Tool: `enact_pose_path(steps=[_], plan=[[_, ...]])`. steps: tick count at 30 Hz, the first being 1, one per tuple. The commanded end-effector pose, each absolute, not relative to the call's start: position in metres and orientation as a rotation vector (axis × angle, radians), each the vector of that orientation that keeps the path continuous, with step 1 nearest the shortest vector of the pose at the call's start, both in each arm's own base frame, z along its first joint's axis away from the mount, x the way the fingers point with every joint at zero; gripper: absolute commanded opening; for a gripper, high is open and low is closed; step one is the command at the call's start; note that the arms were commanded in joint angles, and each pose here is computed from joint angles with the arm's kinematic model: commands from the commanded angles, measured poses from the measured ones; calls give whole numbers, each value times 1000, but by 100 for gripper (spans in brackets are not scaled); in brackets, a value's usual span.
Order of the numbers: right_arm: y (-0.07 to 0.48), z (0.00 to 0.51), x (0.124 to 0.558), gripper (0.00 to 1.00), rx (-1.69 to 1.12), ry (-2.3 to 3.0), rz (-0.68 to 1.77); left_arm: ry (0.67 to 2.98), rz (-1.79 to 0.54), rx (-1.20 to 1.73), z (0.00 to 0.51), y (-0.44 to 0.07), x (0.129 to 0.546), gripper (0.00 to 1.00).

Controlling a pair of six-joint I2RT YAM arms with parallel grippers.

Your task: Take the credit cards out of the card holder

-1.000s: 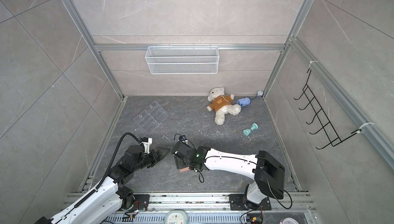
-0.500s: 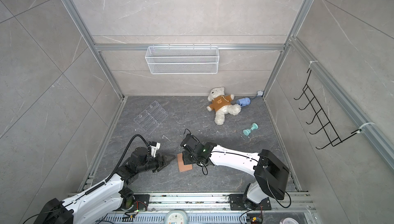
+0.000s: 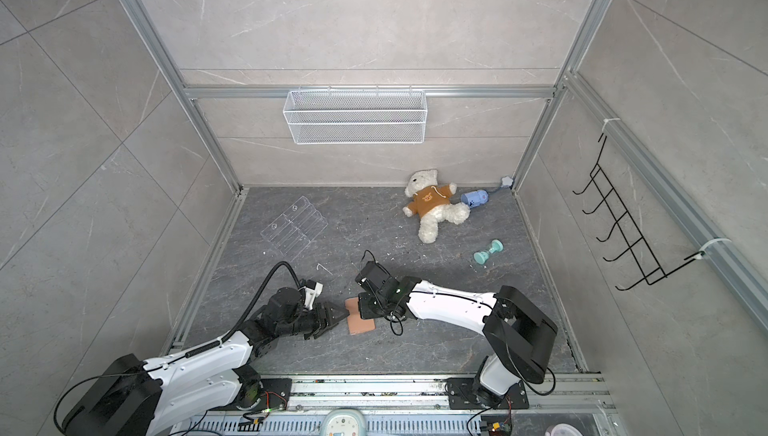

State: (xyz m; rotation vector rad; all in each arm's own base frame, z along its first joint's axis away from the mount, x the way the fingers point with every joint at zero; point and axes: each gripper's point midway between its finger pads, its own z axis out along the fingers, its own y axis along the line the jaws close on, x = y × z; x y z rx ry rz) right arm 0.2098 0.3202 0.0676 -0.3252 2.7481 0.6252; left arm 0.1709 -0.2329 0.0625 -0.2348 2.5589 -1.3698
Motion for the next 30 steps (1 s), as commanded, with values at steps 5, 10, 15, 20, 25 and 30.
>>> enact_pose_path(steps=[5, 10, 15, 20, 25, 30], plan=[[315, 46, 204, 12, -299, 2792, 628, 2524, -1390, -224, 63, -244, 179, 59], [312, 38, 199, 10, -287, 2810, 628, 2530, -1381, -235, 57, -246, 180, 55], [309, 28, 196, 8, -275, 2830, 618, 2540, -1376, -253, 51, -245, 180, 55], [305, 19, 193, 7, -271, 2847, 603, 2553, -1375, -254, 46, -247, 179, 55], [299, 12, 190, 6, -260, 2858, 585, 2558, -1373, -257, 41, -249, 178, 53], [296, 5, 188, 6, -255, 2870, 575, 2555, -1368, -263, 37, -251, 178, 52]])
